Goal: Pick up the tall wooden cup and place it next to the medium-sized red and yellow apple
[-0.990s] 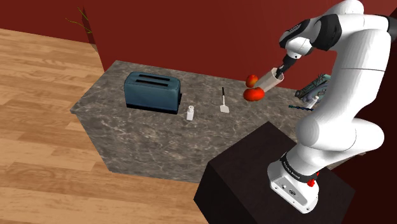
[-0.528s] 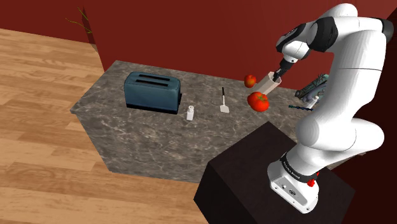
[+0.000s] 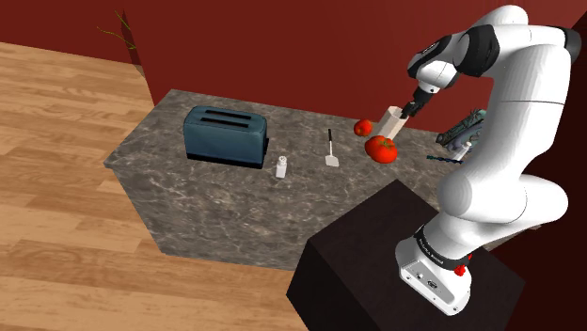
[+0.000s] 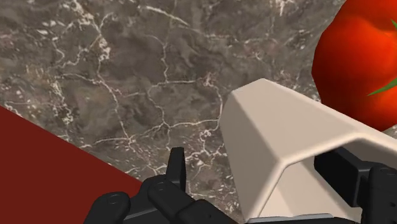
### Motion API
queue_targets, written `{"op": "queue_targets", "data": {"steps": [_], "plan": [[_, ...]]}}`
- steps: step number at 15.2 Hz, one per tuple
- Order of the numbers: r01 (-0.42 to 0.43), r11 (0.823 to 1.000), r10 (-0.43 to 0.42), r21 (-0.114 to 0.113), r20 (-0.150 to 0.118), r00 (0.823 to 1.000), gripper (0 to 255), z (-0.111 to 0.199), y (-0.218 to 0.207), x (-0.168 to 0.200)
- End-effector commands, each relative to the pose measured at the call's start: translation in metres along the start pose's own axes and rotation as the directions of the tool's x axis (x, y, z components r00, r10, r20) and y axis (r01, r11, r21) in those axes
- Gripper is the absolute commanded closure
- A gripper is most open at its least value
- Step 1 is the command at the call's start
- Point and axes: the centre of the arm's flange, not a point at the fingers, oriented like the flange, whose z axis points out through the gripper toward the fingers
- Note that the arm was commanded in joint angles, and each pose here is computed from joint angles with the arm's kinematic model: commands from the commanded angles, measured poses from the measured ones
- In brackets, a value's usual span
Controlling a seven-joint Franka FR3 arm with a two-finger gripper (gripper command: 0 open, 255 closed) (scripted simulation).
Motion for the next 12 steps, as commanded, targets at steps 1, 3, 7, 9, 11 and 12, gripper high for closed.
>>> {"op": "queue_targets", "data": {"steps": [1, 3, 7, 9, 11, 12], "plan": [[0.000, 1.000, 0.000, 0.000, 0.000, 1.000, 0, 0.000, 0.000, 0.000], [0.000, 1.000, 0.000, 0.000, 0.000, 1.000, 0, -0.013, 0.000, 0.000], [0.000, 1.000, 0.000, 0.000, 0.000, 1.000, 0, -0.050, 0.000, 0.000], [0.000, 1.000, 0.000, 0.000, 0.000, 1.000, 0, -0.050, 0.000, 0.000], [0.000, 1.000, 0.000, 0.000, 0.000, 1.000, 0, -0.050, 0.000, 0.000], [0.000, 1.000, 0.000, 0.000, 0.000, 1.000, 0, -0.050, 0.000, 0.000]]}}
